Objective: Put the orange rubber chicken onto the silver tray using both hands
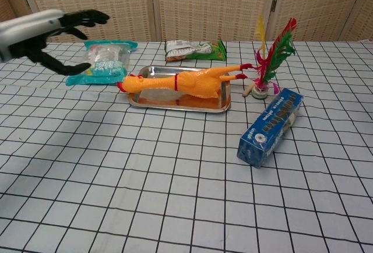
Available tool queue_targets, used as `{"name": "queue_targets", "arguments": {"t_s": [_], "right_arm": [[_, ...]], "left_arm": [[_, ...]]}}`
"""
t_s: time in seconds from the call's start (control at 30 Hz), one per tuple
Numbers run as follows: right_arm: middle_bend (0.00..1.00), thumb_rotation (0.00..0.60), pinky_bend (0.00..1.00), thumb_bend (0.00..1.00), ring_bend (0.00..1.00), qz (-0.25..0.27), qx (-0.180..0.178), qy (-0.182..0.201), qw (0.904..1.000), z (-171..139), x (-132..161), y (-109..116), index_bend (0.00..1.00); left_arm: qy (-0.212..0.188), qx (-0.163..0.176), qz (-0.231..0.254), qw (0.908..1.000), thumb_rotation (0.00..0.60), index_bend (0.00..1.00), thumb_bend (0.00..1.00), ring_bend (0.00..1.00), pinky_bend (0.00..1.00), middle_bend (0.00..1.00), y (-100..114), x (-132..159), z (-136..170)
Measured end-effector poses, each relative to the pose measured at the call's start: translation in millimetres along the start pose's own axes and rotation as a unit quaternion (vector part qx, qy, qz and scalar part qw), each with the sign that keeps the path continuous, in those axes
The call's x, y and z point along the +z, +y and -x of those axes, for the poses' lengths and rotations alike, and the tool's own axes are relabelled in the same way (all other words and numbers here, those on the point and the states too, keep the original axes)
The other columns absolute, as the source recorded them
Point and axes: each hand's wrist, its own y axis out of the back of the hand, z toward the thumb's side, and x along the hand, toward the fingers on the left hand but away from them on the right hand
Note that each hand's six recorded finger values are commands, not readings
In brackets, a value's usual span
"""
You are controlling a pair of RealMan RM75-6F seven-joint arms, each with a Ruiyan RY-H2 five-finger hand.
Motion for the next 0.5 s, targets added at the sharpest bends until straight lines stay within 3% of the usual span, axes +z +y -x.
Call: {"name": "queue_targets", "arguments": {"t_s": [0.17, 0.27, 0.4, 0.5], "right_arm": [[0.00, 0.600, 0.00, 0.11, 0.00, -0.066, -0.033, -0.063, 0.9953, -59.6, -15.8, -27.5, 0.00], [0.00, 0.600, 0.00, 0.11, 0.00, -0.070, -0.037, -0.117, 0.9900, -98.4, -26.1, -51.5, 0.00], [0.00, 0.600, 0.00, 0.11, 0.00, -0.091, -0.032, -0.140, 0.9855, -117.8, -32.1, -66.5, 0.00], [0.00, 0.600, 0.00, 0.11, 0.00, -0.088, -0.033, -0.138, 0.9859, -120.9, -32.1, -66.5, 0.00]], "left_arm": [[0.126, 0.060, -0.028, 0.9898, 0.600, 0.00, 0.39, 0.00, 0.12, 0.04, 27.1, -51.7, 117.5], [0.186, 0.067, -0.060, 0.9785, 0.600, 0.00, 0.39, 0.00, 0.11, 0.03, 34.3, -69.9, 173.4], [0.213, 0.046, -0.109, 0.9700, 0.600, 0.00, 0.39, 0.00, 0.11, 0.02, 43.8, -75.6, 195.2], [0.222, 0.036, -0.108, 0.9683, 0.600, 0.00, 0.39, 0.00, 0.11, 0.02, 44.3, -74.5, 198.9]]}}
